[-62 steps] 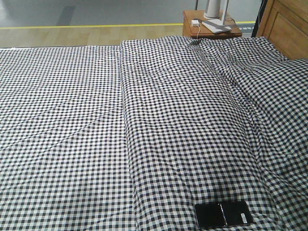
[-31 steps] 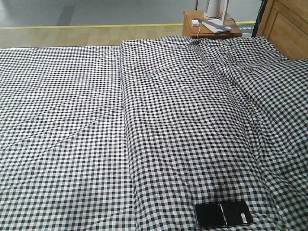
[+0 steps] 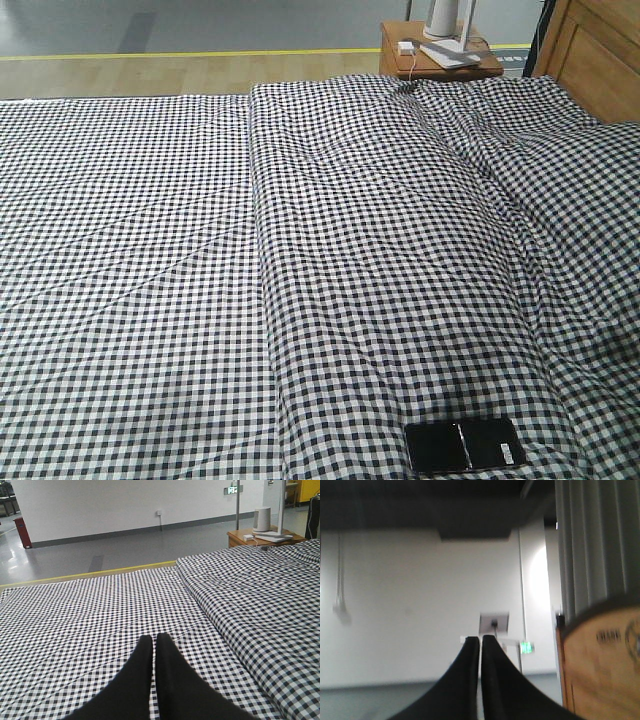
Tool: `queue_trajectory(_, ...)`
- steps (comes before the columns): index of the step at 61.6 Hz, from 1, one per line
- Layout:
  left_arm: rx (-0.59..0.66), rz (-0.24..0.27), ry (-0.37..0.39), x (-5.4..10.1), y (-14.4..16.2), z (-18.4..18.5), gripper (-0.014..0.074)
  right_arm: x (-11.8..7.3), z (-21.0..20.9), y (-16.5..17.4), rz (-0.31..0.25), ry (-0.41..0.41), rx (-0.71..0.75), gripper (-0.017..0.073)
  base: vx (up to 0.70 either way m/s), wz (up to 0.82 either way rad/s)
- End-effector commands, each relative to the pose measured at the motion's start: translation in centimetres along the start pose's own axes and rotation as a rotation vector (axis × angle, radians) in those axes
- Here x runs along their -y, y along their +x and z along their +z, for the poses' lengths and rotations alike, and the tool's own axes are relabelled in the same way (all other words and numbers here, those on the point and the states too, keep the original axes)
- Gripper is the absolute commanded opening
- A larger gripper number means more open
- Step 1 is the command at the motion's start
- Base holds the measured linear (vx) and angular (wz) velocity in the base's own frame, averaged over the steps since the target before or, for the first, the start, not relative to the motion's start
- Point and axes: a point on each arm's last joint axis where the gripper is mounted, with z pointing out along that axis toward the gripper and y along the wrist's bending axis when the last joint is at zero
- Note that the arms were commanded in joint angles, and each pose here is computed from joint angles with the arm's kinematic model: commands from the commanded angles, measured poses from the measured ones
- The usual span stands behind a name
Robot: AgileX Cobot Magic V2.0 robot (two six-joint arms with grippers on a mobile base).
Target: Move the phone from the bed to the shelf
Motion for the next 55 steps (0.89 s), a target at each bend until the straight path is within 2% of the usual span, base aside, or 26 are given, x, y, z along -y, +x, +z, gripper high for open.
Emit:
queue_trajectory(1,0.103,-0.015,-0.014,-0.2,-1.5,-0.2,0.0001,-0.2,0.8,-5.0,-0.014,0.0,0.211,-0.0006,0.0,0.0)
queue_trajectory(11,0.103,-0.015,-0.014,-0.2,-1.5,-0.2,0.0001,-0.4,2.6,-10.2,-0.055,0.002,0.232,-0.0006,0.0,0.0)
queue_trajectory(22,0.103,-0.015,-0.014,-0.2,-1.5,-0.2,0.0001,-0.6,6.6,-13.5,-0.061,0.003,0.07,-0.0006,0.0,0.0)
queue_trajectory(33,0.103,-0.015,-0.014,-0.2,-1.5,-0.2,0.0001,-0.6,10.9,-12.4,-0.061,0.004,-0.222,0.0005,0.0,0.0)
queue_trajectory(41,0.103,-0.015,-0.014,-0.2,-1.5,-0.2,0.0001,-0.5,13.1,-9.7,-0.06,0.006,-0.388,0.0038,0.0,0.0)
queue_trajectory(49,0.103,-0.015,-0.014,-0.2,-1.5,-0.2,0.0001,-0.4,14.7,-7.0,-0.059,0.008,-0.538,0.0121,0.0,0.0)
queue_trajectory(55,0.103,-0.015,-0.014,-0.2,-1.5,-0.2,0.0001,-0.3,15.3,-5.4,-0.058,0.009,-0.623,0.0237,0.0,0.0)
